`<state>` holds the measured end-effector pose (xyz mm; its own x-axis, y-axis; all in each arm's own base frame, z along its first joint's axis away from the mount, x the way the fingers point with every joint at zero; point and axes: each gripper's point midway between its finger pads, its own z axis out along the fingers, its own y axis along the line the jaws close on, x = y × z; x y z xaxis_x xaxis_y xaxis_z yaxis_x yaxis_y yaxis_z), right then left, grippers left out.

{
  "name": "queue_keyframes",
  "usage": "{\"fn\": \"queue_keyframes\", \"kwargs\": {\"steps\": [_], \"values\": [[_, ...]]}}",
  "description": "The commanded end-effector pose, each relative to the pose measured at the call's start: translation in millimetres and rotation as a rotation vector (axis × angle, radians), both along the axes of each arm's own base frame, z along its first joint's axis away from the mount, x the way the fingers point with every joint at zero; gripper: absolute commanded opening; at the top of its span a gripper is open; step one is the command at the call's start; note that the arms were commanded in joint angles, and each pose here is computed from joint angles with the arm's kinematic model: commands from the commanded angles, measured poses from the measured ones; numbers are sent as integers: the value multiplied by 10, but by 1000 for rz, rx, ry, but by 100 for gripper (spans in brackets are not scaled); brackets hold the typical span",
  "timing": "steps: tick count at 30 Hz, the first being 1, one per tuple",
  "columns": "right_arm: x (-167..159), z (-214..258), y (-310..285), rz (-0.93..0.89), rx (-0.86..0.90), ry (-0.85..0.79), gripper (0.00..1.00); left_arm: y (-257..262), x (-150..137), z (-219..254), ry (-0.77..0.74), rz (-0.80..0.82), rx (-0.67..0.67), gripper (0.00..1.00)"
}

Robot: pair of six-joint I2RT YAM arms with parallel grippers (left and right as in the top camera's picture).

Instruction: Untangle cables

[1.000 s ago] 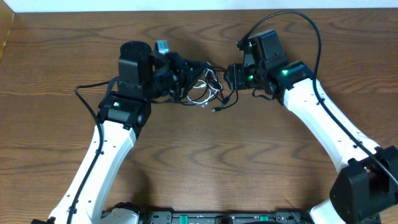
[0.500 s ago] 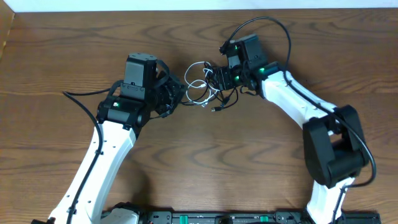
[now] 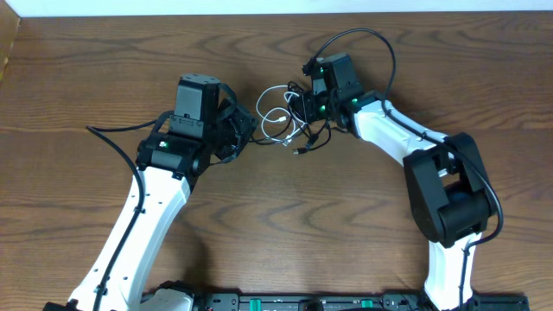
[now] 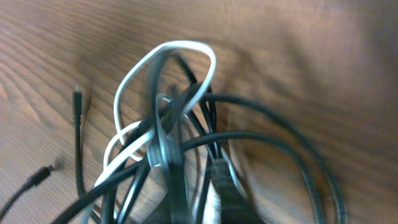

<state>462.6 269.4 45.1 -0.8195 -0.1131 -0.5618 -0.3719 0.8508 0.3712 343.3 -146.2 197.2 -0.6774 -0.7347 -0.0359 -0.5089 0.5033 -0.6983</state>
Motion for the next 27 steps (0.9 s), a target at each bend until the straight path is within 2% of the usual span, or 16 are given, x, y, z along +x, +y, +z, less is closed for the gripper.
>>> {"fn": "queue_keyframes", "kwargs": {"steps": [1, 3, 5, 6, 9, 16, 21, 27], "values": [[-99, -166, -3, -44, -6, 85, 1, 10, 18, -38, 1, -3, 20, 23], [-109, -83, -35, -70, 0, 95, 1, 13, 5, -52, 7, -6, 24, 45], [-109, 105, -143, -140, 7, 111, 1, 19, -10, -65, 8, -17, 35, 56], [-115, 207, -211, -179, 11, 121, 1, 18, -16, -69, 4, -30, 43, 57], [-150, 576, -521, -341, -6, 132, 1, 5, -37, -76, -8, -70, 60, 59], [-482, 1494, -1225, -604, -177, -25, 1, -99, -59, -23, -28, -132, 23, 59], [-705, 1535, -1193, -581, -149, 45, 1, -376, -49, 158, -138, -268, -22, 59], [-793, 1454, -1064, -549, -98, 126, 1, -607, -146, 220, -167, -352, -49, 59]]}}
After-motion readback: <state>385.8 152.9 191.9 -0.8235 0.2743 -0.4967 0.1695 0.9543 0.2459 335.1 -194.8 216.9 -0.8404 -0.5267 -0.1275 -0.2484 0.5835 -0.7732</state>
